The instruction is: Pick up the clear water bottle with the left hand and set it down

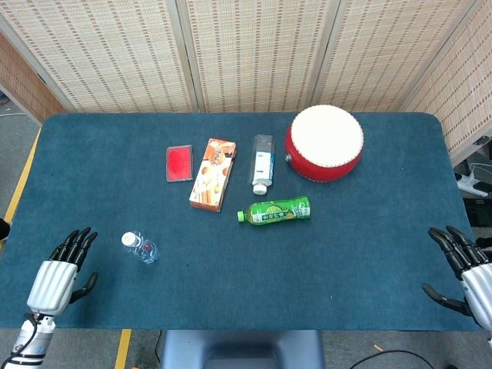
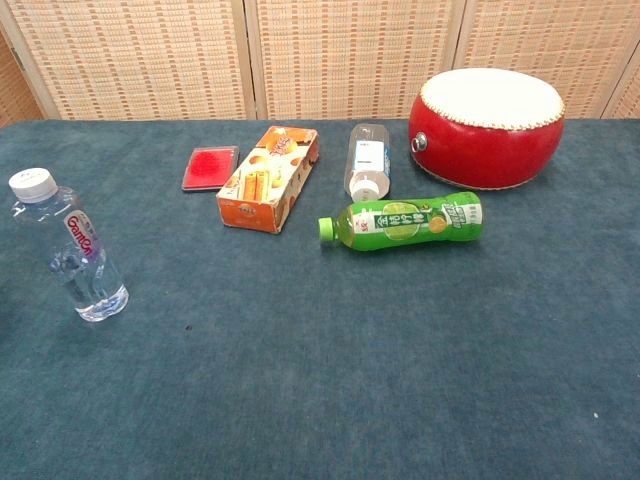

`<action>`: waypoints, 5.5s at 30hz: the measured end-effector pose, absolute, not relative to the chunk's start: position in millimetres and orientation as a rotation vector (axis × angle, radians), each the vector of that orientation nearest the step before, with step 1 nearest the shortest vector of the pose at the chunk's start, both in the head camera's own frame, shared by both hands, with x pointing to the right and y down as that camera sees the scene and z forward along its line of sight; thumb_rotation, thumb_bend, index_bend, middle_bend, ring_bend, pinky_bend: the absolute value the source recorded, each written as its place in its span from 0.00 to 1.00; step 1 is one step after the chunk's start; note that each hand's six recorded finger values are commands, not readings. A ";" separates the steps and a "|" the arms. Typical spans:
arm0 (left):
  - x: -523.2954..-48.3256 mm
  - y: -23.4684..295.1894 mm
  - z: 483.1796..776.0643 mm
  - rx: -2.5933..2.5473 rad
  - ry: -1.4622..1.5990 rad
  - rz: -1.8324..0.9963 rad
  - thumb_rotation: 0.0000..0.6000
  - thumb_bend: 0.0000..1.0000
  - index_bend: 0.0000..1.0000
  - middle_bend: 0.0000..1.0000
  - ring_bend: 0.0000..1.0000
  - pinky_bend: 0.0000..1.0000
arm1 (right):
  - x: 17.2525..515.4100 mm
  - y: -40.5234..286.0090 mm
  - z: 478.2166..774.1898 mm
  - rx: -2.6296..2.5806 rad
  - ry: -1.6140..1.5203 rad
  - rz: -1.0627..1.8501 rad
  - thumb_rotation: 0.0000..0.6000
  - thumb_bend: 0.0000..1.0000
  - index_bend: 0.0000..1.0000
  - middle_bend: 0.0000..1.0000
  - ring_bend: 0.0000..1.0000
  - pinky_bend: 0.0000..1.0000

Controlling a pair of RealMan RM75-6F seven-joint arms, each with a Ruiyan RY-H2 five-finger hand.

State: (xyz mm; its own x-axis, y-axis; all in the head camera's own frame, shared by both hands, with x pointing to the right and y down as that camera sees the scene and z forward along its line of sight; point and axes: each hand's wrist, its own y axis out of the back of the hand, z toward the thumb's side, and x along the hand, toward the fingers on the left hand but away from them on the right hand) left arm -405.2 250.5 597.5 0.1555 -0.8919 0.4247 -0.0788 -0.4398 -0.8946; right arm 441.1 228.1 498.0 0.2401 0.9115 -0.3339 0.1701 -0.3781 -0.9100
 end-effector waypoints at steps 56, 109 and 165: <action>-304.3 245.0 697.2 -2.199 1.752 -0.984 1.00 0.43 0.36 0.53 0.51 0.41 | 435.9 230.0 509.0 -1.841 -0.893 1.255 1.00 0.11 0.06 0.08 0.03 0.19; -325.5 171.2 600.2 -2.324 2.145 -0.376 1.00 0.55 0.54 0.68 0.67 0.66 | 433.9 228.0 514.4 -1.861 -0.856 1.280 1.00 0.11 0.06 0.08 0.03 0.19; -352.0 159.1 569.9 -1.585 1.667 -0.802 1.00 0.58 0.59 0.69 0.67 0.67 | 431.9 234.6 519.2 -1.882 -0.803 1.317 1.00 0.11 0.06 0.08 0.03 0.19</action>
